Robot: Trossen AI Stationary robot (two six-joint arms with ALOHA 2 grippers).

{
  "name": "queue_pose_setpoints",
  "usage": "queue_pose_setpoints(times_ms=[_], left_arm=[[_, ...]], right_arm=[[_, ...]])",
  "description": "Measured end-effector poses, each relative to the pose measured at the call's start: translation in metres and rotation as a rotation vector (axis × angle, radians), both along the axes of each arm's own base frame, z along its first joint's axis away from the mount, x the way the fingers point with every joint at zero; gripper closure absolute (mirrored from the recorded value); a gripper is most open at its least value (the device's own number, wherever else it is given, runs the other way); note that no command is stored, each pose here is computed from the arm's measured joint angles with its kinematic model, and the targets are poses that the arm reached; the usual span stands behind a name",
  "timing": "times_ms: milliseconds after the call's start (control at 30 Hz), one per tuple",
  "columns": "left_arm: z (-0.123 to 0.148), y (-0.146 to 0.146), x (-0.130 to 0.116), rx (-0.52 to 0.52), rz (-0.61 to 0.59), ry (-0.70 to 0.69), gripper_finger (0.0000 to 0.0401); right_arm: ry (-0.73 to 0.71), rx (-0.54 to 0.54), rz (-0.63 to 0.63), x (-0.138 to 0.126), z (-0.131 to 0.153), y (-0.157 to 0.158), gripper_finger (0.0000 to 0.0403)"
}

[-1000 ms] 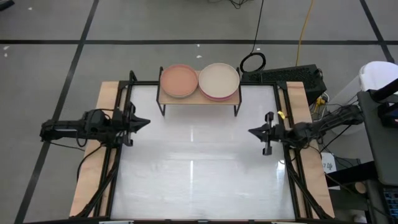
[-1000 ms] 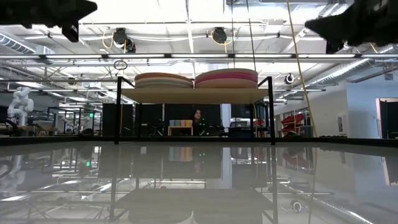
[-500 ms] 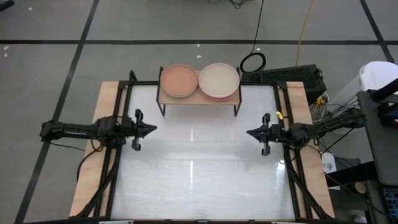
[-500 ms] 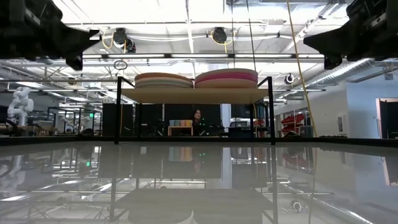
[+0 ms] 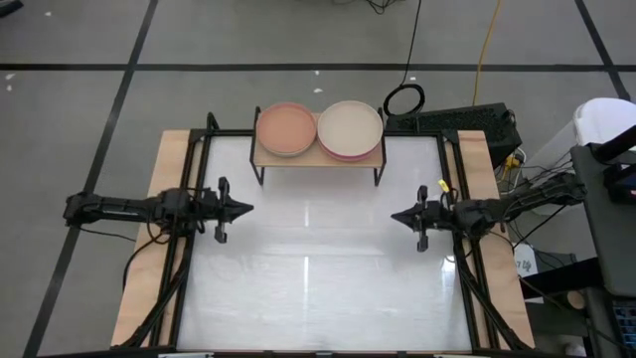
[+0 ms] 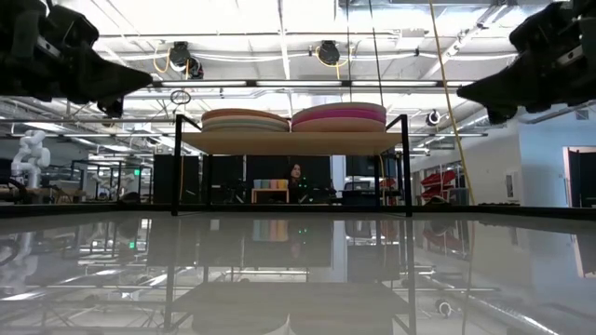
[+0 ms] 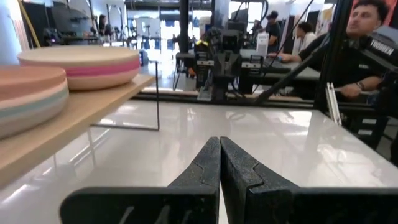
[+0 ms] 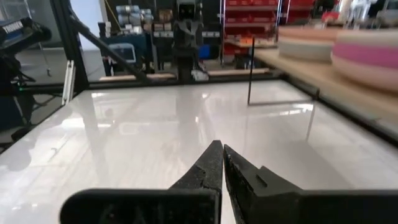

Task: Place and stack plates onto a shelf
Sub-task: Return to Home Position

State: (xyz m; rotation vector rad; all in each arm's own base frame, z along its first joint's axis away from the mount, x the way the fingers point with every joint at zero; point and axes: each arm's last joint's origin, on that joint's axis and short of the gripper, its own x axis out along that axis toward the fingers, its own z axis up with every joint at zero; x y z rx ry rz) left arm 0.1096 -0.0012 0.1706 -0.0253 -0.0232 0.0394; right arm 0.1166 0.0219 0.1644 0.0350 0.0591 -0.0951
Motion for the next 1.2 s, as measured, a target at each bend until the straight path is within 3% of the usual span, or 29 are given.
queue_pose_setpoints(times_ms=[233, 600, 933, 1200], left_arm=[[-0.005, 0.000, 0.000, -0.006, 0.000, 0.049, 0.0400], [-0.005, 0.001, 0.000, -0.005, 0.040, 0.048, 0.0400], [0.010, 0.003, -0.001, 0.078, 0.099, -0.092, 0.0400], [0.010, 0.003, -0.001, 0.090, 0.100, -0.097, 0.0400]], right_arm=[[0.043, 0.071, -0.009, 0.000, -0.005, 0.000, 0.0403], [0.045, 0.059, -0.006, 0.000, -0.005, 0.000, 0.0403], [0.045, 0.060, -0.004, 0.000, -0.005, 0.000, 0.0403], [0.045, 0.060, -0.004, 0.000, -0.005, 0.000, 0.0403]])
